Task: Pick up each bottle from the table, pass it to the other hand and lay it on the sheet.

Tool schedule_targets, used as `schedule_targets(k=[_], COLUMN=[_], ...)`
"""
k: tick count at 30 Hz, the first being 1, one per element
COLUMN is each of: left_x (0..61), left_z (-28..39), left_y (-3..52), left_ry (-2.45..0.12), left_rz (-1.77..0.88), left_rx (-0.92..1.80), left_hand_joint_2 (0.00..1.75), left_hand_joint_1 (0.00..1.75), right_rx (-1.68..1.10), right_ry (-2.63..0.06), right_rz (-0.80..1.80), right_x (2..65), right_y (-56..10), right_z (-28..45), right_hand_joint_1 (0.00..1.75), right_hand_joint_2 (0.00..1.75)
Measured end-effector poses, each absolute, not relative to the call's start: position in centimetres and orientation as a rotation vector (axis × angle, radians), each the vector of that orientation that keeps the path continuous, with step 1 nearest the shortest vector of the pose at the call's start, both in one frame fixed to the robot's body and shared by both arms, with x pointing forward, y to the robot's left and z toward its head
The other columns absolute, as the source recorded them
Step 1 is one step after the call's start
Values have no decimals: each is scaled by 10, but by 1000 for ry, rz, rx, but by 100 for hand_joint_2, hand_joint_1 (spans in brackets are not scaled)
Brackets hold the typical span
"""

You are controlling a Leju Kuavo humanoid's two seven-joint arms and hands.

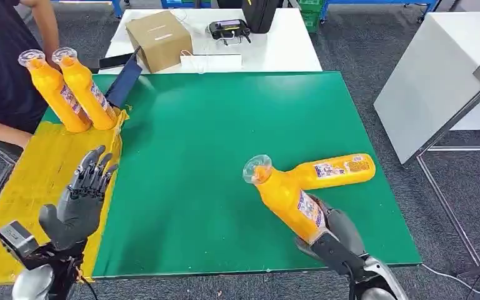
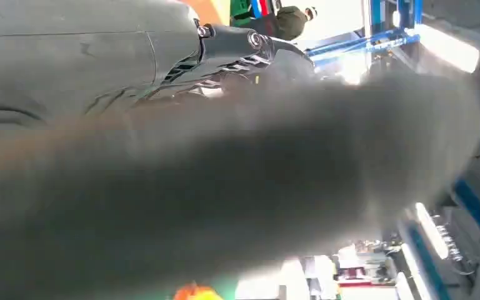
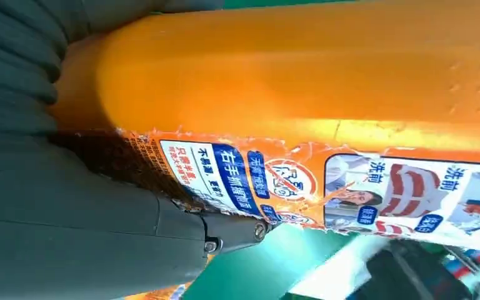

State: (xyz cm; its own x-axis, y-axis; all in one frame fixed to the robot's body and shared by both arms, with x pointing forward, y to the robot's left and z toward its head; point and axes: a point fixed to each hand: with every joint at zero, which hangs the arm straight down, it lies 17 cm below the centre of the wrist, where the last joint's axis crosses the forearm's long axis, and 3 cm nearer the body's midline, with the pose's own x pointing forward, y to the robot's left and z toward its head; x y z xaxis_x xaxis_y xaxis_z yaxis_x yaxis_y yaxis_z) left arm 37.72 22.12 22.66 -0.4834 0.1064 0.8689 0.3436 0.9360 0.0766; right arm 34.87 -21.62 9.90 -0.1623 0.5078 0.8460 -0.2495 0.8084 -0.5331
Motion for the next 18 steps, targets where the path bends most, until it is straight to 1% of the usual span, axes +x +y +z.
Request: schedule_targets(k=[6,11,18], left_x=[369,367,370], left_z=[242,252,269], left_y=[216,195,160], left_ry=[-2100,-2102,-2098], left_rz=[-187,-135,-121], left_rx=[-410,-481,-583], left_hand_joint_2=[175,175,175], left_hand_joint_1=[0,0,0], right_rx=[-130,-74,-17], right_ry=[-1779,-1885,-1915], right_rz=[590,557,629], right_x=[353,369,390], right_y=[-190,-158,-93], right_z=[158,203,222], right_hand_joint_1=[175,175,175], right_hand_joint_2=[175,175,175])
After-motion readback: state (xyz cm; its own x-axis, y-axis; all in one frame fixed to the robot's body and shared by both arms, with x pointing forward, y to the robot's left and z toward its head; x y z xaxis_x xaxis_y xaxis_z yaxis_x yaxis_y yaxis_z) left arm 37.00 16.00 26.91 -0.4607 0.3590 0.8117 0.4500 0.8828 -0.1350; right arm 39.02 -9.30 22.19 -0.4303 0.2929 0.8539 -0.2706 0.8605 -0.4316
